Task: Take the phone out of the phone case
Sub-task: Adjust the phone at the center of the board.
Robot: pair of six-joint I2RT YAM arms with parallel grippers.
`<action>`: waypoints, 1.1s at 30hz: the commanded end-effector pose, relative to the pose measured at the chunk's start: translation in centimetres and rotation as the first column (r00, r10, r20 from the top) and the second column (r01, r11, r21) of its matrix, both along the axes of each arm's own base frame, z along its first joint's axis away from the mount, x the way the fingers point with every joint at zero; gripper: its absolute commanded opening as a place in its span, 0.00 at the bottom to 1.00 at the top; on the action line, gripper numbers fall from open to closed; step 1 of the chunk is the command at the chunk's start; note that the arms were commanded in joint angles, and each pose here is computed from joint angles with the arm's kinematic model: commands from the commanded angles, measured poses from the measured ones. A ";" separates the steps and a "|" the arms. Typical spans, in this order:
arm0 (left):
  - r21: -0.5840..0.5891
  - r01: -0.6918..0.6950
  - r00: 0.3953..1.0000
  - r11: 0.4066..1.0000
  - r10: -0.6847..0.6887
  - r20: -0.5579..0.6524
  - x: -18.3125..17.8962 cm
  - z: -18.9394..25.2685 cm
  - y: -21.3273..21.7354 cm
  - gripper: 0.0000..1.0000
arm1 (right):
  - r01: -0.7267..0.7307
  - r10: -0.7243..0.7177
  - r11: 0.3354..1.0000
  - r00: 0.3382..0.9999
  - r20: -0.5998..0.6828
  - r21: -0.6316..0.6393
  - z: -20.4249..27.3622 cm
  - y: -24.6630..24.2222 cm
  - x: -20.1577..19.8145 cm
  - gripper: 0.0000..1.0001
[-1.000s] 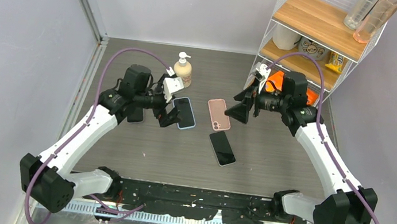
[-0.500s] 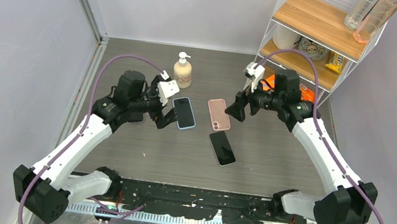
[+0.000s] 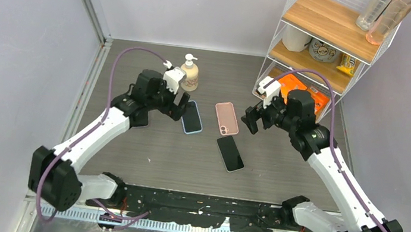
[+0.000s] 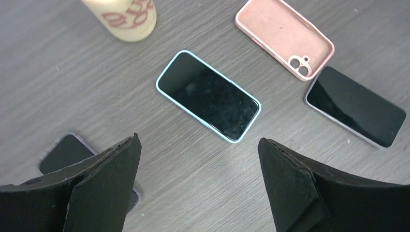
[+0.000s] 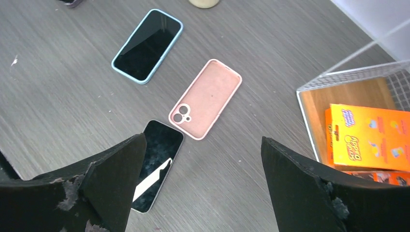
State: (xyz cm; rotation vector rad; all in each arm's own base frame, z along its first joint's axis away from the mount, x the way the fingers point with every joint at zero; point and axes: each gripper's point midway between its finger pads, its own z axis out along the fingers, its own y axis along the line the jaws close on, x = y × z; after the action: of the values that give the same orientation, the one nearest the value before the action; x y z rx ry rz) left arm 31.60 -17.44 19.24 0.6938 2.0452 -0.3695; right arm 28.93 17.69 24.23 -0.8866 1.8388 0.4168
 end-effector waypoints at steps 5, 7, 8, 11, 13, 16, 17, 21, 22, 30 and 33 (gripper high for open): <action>-0.072 -0.384 0.911 0.921 0.365 -0.190 4.4 -1.6 -1.4 1.00 | 0.064 -0.066 0.996 0.997 0.039 0.067 1.8 -1.8 0.5 0.95; -0.065 -0.425 0.884 0.903 0.399 -0.245 5.1 -2.3 -2.0 1.00 | 0.061 -0.063 0.997 0.997 0.044 0.053 1.7 -2.2 0.3 0.95; -0.058 -0.441 0.870 0.896 0.410 -0.275 5.3 -2.9 -2.3 1.00 | 0.057 -0.059 0.997 0.997 0.045 0.041 1.6 -2.3 0.1 0.95; -0.025 -0.479 0.825 0.877 0.441 -0.353 5.7 -5.1 -3.1 1.00 | 0.064 -0.065 0.998 0.997 0.044 0.023 1.2 -2.7 -0.2 0.95; 0.008 -0.497 0.800 0.868 0.461 -0.384 5.8 -6.5 -3.2 1.00 | 0.069 -0.070 0.998 0.997 0.040 0.012 0.8 -2.9 -0.2 0.95; 0.064 -0.517 0.767 0.853 0.495 -0.408 6.0 -8.1 -3.3 1.00 | 0.067 -0.067 0.998 0.997 0.044 -0.004 0.4 -3.1 -0.4 0.95; 0.075 -0.526 0.758 0.847 0.506 -0.412 6.1 -8.4 -3.3 1.00 | 0.067 -0.066 0.998 0.997 0.039 -0.008 0.2 -3.2 -0.5 0.95; 0.095 -0.529 0.734 0.843 0.511 -0.448 6.2 -9.3 -4.3 0.99 | 0.059 -0.059 0.998 0.997 0.044 -0.016 -0.3 -3.2 -0.7 0.95; 0.100 -0.530 0.728 0.842 0.512 -0.456 6.1 -9.5 -4.5 1.00 | 0.055 -0.054 0.998 0.998 0.043 -0.016 -0.3 -3.2 -0.8 0.95; 0.157 -0.585 0.658 0.796 0.579 -0.483 6.4 -11.2 -4.8 0.99 | 0.033 -0.032 0.999 0.999 0.028 -0.017 -1.2 -3.0 -1.3 0.95; 0.176 -0.601 0.635 0.780 0.600 -0.487 6.2 -11.8 -4.8 1.00 | 0.025 -0.025 1.000 0.999 0.020 -0.015 -1.5 -2.9 -1.6 0.95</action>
State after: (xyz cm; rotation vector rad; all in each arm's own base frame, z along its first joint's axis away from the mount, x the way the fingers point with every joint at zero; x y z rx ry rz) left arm 37.70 -22.53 7.66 -0.0873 2.6338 -0.2212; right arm 27.63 14.54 21.79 -0.8597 1.8889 0.3690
